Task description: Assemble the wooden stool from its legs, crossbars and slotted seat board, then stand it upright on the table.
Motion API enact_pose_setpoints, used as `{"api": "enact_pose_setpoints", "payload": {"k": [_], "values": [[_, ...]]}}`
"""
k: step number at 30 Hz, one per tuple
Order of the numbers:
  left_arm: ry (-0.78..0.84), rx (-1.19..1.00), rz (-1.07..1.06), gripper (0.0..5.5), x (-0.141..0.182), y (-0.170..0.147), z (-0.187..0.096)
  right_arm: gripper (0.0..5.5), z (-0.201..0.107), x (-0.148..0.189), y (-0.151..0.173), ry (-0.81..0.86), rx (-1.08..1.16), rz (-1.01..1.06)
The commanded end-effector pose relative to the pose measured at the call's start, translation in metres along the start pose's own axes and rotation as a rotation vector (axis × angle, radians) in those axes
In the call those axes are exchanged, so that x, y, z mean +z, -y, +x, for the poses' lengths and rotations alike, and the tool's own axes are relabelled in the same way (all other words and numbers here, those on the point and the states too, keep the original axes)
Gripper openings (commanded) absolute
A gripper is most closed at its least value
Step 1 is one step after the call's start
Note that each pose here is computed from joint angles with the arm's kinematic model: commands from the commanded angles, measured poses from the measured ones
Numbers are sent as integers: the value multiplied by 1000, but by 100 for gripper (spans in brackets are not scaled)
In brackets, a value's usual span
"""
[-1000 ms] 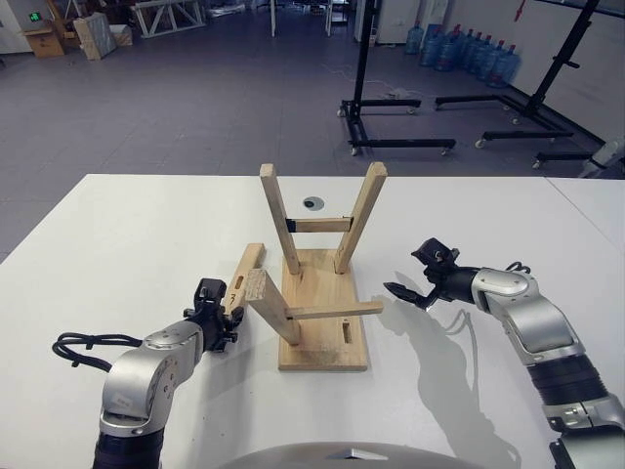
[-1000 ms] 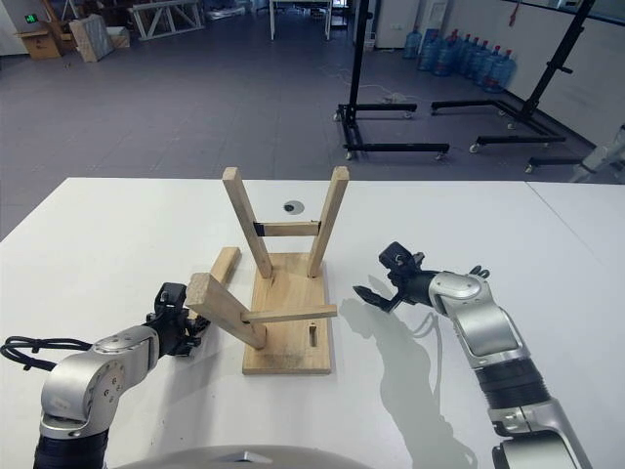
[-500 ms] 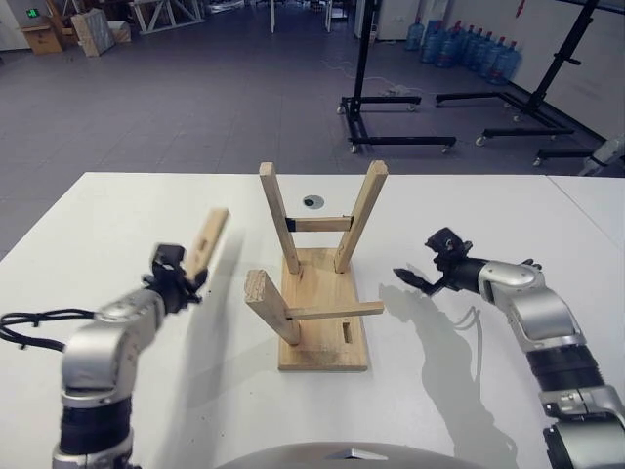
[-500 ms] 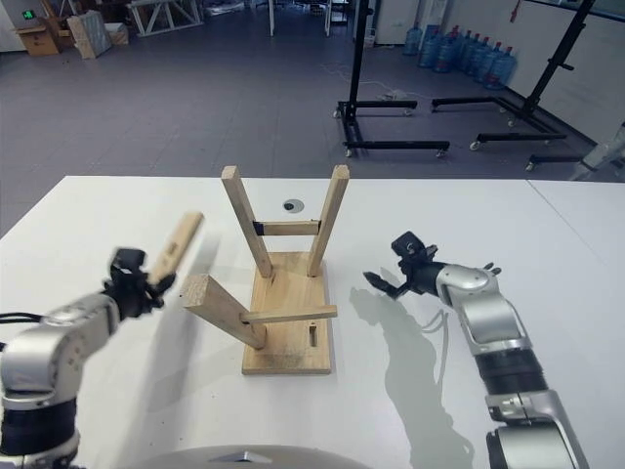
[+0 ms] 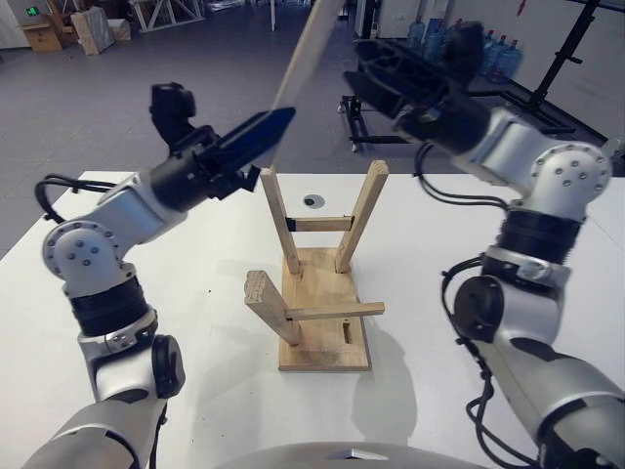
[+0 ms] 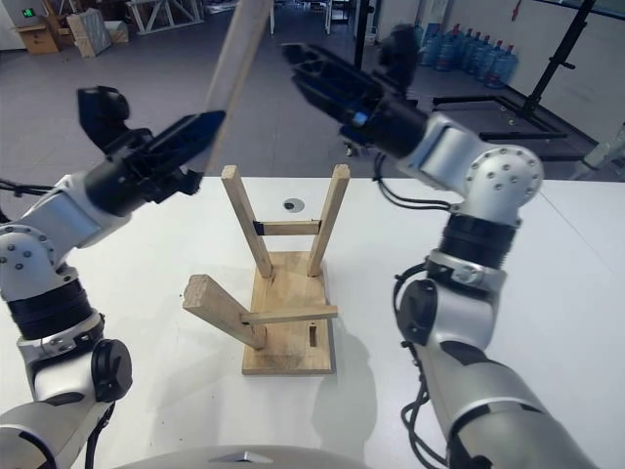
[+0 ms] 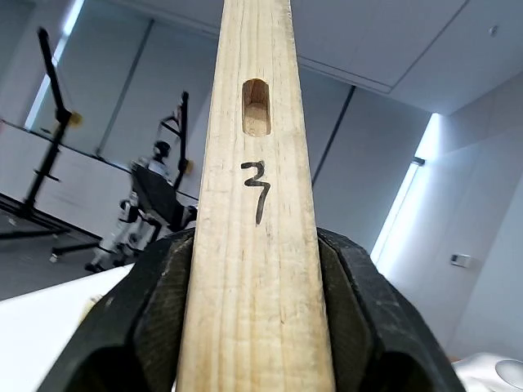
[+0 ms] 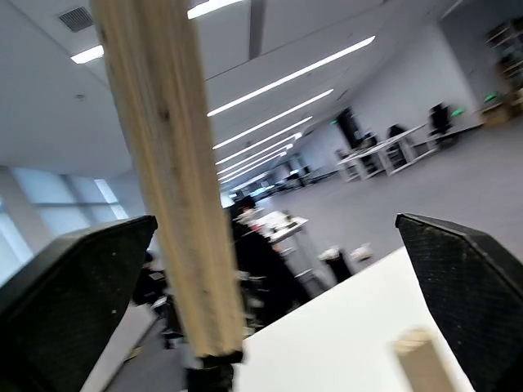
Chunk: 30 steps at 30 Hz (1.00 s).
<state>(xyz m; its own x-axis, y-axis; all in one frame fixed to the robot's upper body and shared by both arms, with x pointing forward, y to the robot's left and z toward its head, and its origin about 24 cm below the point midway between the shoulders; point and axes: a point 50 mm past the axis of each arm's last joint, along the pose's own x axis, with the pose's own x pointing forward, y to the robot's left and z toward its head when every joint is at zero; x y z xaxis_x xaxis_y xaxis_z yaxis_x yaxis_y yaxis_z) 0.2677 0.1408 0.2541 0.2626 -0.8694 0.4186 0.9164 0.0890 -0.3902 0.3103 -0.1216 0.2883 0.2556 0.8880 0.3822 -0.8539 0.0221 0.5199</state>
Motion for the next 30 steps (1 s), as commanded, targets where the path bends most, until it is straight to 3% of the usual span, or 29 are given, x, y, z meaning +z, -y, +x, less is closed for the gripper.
{"api": "enact_pose_setpoints", "payload": {"k": [1,10,24,30], "values": [[-33,-9,-42,205,-10,-1,3,540,1,-7,-8,34,26,27],[-59,36,-49,205,-18,-5,-1,540,-7,0,-16,122,54,63],[-170,-45,-86,205,-33,6,-3,540,10,-5,-13,98,37,96],[-174,-36,-79,205,-32,4,-3,438,9,-9,-12,88,35,99]]}}
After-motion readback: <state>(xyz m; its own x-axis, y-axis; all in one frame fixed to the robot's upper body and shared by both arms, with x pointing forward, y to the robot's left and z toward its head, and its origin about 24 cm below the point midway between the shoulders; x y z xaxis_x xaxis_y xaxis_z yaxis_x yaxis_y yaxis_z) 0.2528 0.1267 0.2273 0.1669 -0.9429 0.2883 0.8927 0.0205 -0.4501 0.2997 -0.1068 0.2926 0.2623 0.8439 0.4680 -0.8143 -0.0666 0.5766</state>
